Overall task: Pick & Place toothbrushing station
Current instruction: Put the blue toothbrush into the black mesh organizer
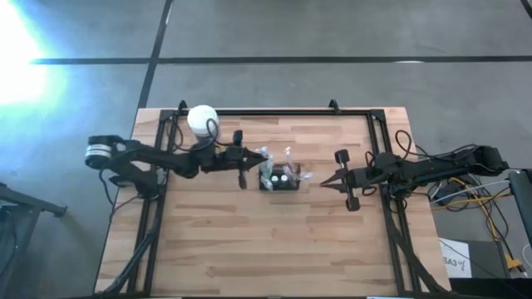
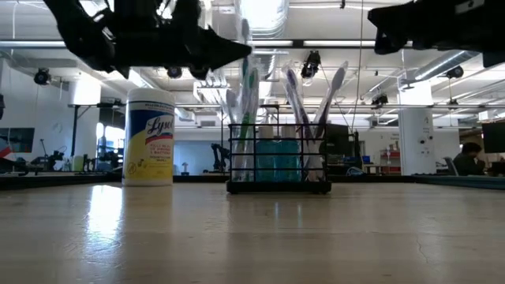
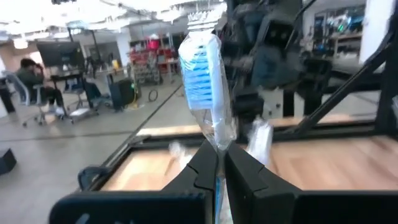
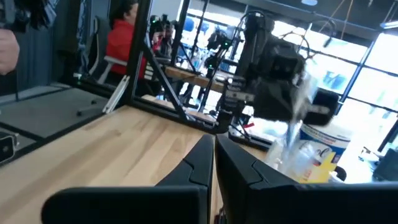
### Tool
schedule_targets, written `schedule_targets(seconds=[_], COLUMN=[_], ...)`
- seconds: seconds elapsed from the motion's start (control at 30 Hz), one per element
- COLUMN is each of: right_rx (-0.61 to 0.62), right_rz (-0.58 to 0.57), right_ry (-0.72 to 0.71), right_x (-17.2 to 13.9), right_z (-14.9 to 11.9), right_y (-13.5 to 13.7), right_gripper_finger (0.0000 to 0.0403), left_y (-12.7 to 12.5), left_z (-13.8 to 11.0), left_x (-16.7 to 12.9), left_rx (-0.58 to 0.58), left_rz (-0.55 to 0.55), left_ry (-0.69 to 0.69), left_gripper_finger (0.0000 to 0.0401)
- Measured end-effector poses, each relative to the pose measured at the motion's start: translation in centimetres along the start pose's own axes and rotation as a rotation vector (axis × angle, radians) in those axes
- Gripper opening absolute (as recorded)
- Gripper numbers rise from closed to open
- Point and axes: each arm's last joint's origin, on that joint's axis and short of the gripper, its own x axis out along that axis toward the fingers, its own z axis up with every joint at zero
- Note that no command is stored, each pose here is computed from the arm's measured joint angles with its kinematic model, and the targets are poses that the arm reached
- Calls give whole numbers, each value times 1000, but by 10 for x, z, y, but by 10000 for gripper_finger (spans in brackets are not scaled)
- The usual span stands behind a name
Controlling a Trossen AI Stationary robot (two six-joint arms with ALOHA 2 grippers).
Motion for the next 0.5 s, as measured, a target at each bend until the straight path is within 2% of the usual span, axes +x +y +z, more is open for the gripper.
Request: schedule_targets(seconds=[0.23, 0.5], right_rx=[28, 29], right_rz=[0, -1], right_ry=[-10, -14], right_x=[-1, -2], right_z=[1, -1], right_y=[0, 1], right_gripper_finger=[13, 13], left_y=[3, 0], left_z=[-26, -50], left_x=[15, 9], left_rx=[-2, 1], left_rz=[4, -3], left_ry=[86, 178], left_gripper_finger=[15, 15])
